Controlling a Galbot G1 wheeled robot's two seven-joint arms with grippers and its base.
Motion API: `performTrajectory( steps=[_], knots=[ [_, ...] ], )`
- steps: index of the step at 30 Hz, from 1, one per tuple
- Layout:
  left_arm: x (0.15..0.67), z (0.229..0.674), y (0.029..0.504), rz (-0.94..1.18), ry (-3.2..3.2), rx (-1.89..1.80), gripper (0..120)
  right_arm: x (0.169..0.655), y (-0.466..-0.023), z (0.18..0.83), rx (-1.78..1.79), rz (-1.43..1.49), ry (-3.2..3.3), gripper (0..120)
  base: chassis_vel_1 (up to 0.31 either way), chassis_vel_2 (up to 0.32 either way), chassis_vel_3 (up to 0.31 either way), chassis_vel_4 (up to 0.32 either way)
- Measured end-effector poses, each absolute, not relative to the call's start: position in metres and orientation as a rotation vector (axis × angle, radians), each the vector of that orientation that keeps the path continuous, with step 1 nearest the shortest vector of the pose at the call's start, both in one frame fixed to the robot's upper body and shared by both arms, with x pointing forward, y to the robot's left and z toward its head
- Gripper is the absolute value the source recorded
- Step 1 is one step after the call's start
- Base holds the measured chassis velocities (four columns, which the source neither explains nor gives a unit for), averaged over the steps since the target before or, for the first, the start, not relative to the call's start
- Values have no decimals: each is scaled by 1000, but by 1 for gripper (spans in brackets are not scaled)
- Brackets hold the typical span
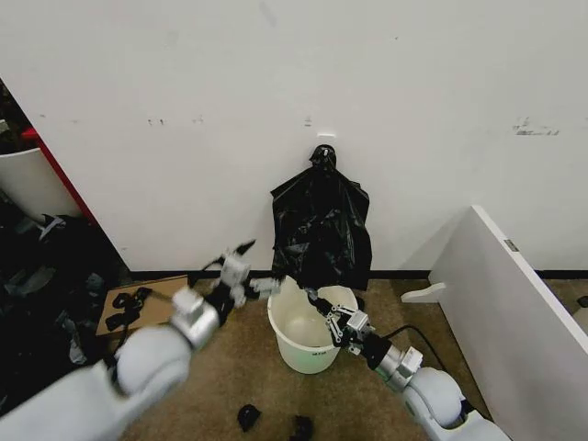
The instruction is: Place the garbage bag over the trash bin.
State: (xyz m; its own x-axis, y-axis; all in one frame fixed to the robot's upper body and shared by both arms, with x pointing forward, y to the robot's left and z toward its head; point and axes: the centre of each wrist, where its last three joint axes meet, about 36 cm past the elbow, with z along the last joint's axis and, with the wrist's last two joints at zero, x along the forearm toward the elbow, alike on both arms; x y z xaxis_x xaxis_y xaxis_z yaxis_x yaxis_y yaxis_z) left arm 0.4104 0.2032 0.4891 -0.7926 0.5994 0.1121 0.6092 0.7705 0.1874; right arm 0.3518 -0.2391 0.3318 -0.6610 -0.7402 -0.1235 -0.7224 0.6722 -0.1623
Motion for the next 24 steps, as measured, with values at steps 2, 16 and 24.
performTrajectory(
  steps=[2, 16, 24],
  knots=[
    [422, 490, 195, -374, -2889, -1008, 100, 352, -241, 332, -1187, -153, 2705, 0, 0, 0, 0, 0],
    [472, 503, 165, -366, -2687, -962, 99, 346, -239, 337, -1171, -153, 2693, 0, 0, 0, 0, 0],
    [490, 500, 154, -402, -2633, -915, 81, 344, -240, 343, -1163, -147, 2685, 0, 0, 0, 0, 0]
  ],
)
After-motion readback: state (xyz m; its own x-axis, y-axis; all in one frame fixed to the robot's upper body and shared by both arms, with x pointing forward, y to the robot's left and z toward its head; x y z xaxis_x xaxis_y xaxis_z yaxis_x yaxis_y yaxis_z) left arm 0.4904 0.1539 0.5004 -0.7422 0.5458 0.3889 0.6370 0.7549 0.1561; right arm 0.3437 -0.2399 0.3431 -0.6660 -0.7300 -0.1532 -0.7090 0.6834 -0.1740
